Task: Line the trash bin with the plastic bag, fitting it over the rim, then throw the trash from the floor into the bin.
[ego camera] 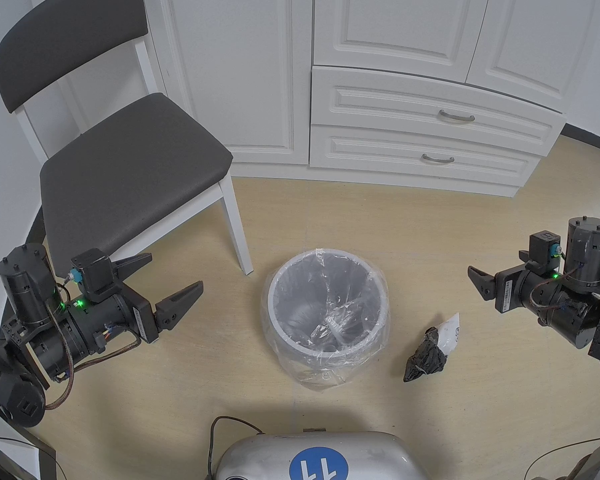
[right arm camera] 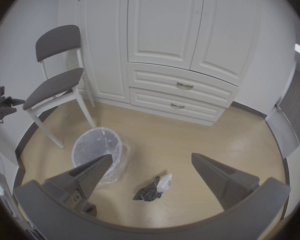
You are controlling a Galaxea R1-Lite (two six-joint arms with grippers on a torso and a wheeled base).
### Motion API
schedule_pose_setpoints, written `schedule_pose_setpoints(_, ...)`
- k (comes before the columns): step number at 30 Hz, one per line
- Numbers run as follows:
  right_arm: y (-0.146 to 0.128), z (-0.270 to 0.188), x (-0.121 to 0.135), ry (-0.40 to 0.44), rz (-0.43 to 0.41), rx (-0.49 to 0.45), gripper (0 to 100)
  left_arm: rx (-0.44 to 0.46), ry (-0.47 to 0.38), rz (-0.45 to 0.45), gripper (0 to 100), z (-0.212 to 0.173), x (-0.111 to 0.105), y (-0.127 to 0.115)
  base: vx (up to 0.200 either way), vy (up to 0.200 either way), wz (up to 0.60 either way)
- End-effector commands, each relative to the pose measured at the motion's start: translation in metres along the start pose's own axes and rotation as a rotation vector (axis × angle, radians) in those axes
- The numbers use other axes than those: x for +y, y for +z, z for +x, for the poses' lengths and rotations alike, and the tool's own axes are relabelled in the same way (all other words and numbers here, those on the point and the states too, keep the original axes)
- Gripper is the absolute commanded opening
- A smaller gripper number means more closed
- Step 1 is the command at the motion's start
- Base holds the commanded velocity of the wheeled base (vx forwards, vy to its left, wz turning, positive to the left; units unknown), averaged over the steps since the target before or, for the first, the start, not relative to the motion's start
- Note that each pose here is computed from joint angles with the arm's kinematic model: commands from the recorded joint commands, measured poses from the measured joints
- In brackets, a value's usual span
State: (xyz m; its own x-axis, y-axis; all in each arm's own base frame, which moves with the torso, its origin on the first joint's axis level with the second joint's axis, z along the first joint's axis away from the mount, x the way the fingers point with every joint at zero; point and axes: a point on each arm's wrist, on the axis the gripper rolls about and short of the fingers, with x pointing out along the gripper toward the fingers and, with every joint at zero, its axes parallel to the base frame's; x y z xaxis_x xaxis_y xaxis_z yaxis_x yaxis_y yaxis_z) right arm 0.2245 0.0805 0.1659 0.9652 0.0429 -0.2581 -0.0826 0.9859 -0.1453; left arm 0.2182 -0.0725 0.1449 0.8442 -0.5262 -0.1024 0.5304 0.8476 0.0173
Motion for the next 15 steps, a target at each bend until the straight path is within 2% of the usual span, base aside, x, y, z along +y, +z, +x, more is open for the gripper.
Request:
schedule_pose_setpoints(1, 0.007, 0.000, -0.002, -0.044, 0.010, -0.024, 100, -0.036, 0.008, -0.024, 100, -0.008, -0.013, 0.006, 0.000, 0.000, 0.00)
schedule_pose_setpoints(6, -0.010, 0.025, -0.008, -0.120, 0.003, 0.065, 100, -0.036, 0.084, -0.052, 100, -0.012, -0.014, 0.005, 0.000, 0.000, 0.00)
schedule_pose_setpoints(8, -0.014, 0.033, -0.011, -0.137, 0.010, 0.072, 100, -0.038, 0.106, -0.058, 100, -0.013, -0.014, 0.005, 0.000, 0.000, 0.00)
schedule_pose_setpoints(12, -0.021, 0.066, -0.017, -0.189, 0.069, 0.010, 100, -0.069, 0.124, -0.092, 100, -0.011, -0.013, 0.009, 0.000, 0.000, 0.00)
schedule_pose_setpoints(15, -0.027, 0.076, -0.019, -0.207, 0.079, -0.013, 100, -0.089, 0.126, -0.092, 100, -0.011, -0.012, 0.012, 0.000, 0.000, 0.00)
